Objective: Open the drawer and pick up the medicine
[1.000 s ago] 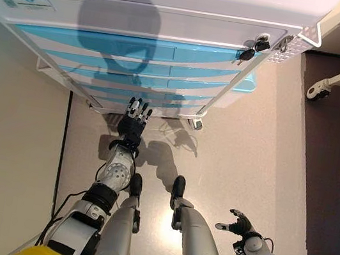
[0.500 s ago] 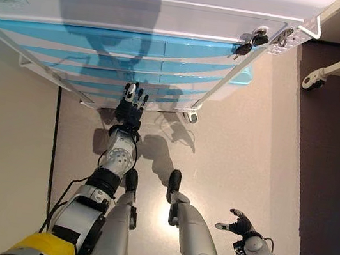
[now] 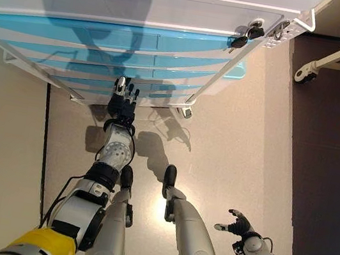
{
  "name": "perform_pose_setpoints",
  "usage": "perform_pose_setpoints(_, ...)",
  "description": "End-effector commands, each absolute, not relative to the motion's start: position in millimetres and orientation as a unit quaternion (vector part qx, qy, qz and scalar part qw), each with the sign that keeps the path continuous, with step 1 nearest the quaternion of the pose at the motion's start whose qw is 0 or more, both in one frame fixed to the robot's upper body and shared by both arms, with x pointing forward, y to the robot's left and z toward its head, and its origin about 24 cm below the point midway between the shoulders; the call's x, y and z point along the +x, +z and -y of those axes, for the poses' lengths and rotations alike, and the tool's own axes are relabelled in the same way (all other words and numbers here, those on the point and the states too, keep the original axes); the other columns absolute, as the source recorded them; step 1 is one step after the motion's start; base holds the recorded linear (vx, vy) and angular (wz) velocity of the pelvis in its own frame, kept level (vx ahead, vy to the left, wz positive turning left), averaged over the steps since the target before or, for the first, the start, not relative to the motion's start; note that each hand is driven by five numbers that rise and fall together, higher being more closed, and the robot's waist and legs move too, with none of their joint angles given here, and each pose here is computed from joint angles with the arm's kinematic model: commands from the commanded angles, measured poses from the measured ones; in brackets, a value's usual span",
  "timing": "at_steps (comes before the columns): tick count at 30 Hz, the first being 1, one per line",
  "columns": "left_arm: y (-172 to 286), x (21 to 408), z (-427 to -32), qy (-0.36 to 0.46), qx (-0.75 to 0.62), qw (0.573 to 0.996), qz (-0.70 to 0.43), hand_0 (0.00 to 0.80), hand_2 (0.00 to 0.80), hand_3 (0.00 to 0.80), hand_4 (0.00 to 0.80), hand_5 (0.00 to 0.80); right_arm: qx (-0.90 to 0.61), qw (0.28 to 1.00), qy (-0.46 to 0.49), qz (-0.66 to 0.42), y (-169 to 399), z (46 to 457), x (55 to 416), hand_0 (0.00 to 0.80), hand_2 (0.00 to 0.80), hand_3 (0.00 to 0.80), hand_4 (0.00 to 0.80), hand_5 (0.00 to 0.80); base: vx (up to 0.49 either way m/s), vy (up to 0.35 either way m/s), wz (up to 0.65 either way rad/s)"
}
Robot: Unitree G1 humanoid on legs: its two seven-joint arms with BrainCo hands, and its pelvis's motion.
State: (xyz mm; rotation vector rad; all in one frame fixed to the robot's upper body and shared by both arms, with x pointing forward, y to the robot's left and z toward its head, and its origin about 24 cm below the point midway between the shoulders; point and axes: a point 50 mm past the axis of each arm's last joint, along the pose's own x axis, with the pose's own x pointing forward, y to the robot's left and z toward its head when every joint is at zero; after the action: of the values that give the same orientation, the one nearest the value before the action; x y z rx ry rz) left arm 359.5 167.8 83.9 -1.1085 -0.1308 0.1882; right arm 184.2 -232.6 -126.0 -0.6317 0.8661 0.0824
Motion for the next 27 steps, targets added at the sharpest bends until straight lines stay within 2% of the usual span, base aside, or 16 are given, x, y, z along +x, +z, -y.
perform_pose_setpoints(1, 202, 372, -168, -0.027, -0.514, 0.816, 0.265, 0.0, 0.0, 0.0, 0.0, 0.0, -0.325, 0.842, 0.042, -0.43, -127, 252, 169, 0.0, 0.0, 0.0, 0.0, 0.0, 0.0, 0.0, 0.0)
perform_pose_setpoints(10, 206, 362, -165, -0.07, -0.493, 0.82, 0.282, 0.0, 0.0, 0.0, 0.0, 0.0, -0.336, 0.828, 0.056, -0.445, -130, 257, 159, 0.0, 0.0, 0.0, 0.0, 0.0, 0.001, -0.007, 0.06)
perform_pose_setpoints(27, 217, 362, -180, -0.066, -0.482, 0.819, 0.305, 0.0, 0.0, 0.0, 0.0, 0.0, -0.354, 0.813, 0.078, -0.455, -133, 260, 152, 0.0, 0.0, 0.0, 0.0, 0.0, 0.0, 0.0, 0.0)
